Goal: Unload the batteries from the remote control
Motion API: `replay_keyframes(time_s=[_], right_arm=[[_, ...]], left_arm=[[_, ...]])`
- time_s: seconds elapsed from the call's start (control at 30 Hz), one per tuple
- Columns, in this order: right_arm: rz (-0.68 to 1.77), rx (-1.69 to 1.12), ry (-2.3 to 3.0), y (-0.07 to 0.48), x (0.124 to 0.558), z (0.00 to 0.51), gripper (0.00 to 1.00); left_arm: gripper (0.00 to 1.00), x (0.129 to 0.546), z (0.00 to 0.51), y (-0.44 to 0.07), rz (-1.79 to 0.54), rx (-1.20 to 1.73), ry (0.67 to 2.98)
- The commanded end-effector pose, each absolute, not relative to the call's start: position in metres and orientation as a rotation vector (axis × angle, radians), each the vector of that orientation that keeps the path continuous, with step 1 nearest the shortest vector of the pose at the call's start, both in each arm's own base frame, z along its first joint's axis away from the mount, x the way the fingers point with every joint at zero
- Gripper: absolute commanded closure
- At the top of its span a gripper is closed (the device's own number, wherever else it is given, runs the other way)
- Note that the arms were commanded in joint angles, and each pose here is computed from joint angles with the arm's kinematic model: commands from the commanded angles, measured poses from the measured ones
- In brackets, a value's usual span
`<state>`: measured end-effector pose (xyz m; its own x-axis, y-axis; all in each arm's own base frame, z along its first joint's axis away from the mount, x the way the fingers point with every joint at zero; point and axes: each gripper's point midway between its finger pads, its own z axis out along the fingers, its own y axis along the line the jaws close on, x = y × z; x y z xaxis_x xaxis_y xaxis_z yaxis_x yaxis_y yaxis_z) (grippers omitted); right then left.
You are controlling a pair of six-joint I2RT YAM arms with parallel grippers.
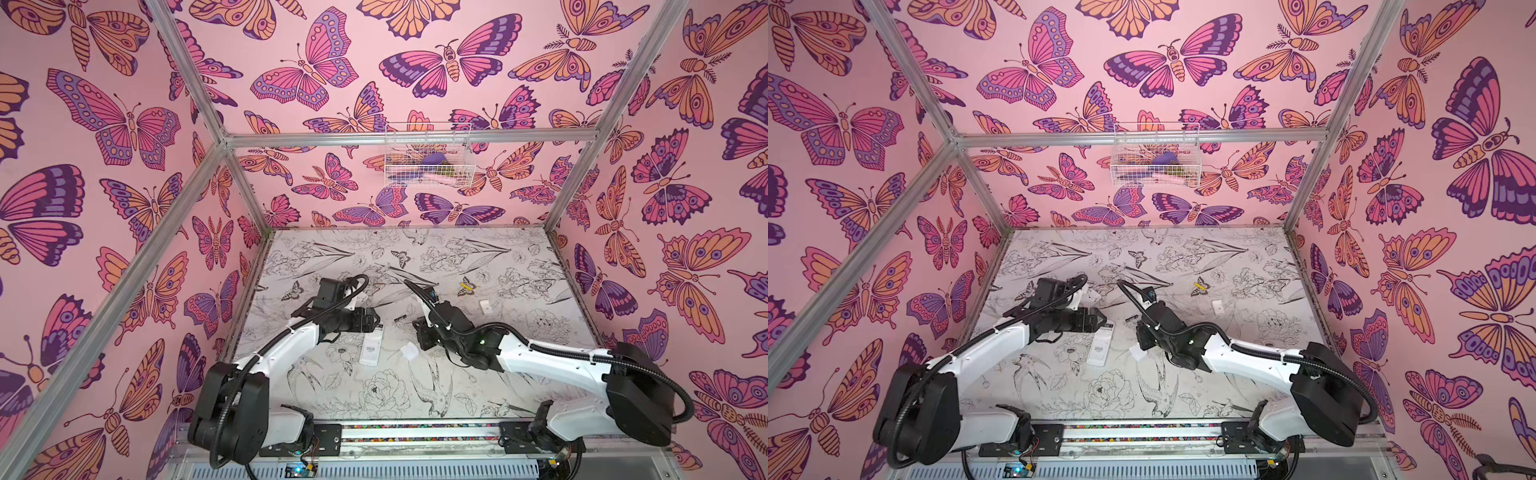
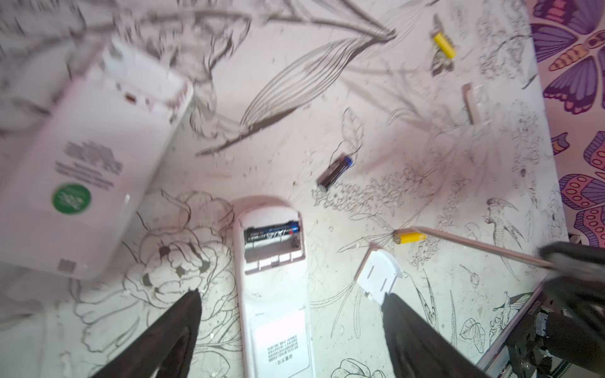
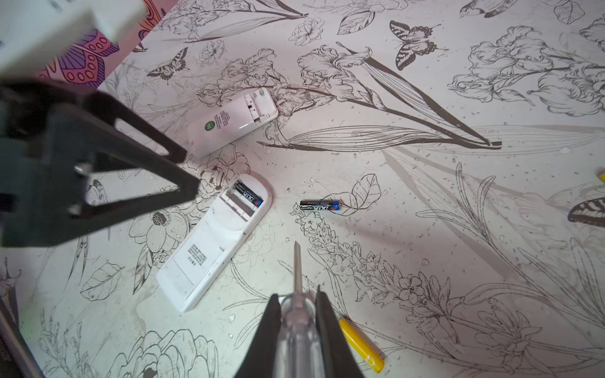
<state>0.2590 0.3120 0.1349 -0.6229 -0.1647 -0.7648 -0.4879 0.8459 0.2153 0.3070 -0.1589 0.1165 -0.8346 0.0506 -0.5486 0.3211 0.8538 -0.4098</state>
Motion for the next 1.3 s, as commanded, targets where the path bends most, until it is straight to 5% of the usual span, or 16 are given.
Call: replay_keyframes(time_s=[0.0,0.2,0.37,0.77,1.27], right_arm=[[0.520,-0.459,2.251,0.315,0.260,0.135,1.00],[0.536,-0.366,2.328,0.300,0.272,0.133,1.00],[0.609,-0.382,2.359,0.302,0.276,0.151,1.00],[0.781,-0.567,2.322,0.339,0.283,0.137,1.00],[0.694,-0.434,2.320,0.335,0.290,0.129,1.00]], left_arm=[[0.08,0.311,0.146,-0.155,-0.612,0.465,2.390],[0.00,0.313,0.169,-0.146,-0.668,0.556,2.335],[0.00,0.318,0.174,-0.128,-0.695,0.551,2.415],[0.00,0.301,0.212,-0.121,-0.784,0.446,2.214],[0.00,0.288,0.215,-0.127,-0.799,0.529,2.142]])
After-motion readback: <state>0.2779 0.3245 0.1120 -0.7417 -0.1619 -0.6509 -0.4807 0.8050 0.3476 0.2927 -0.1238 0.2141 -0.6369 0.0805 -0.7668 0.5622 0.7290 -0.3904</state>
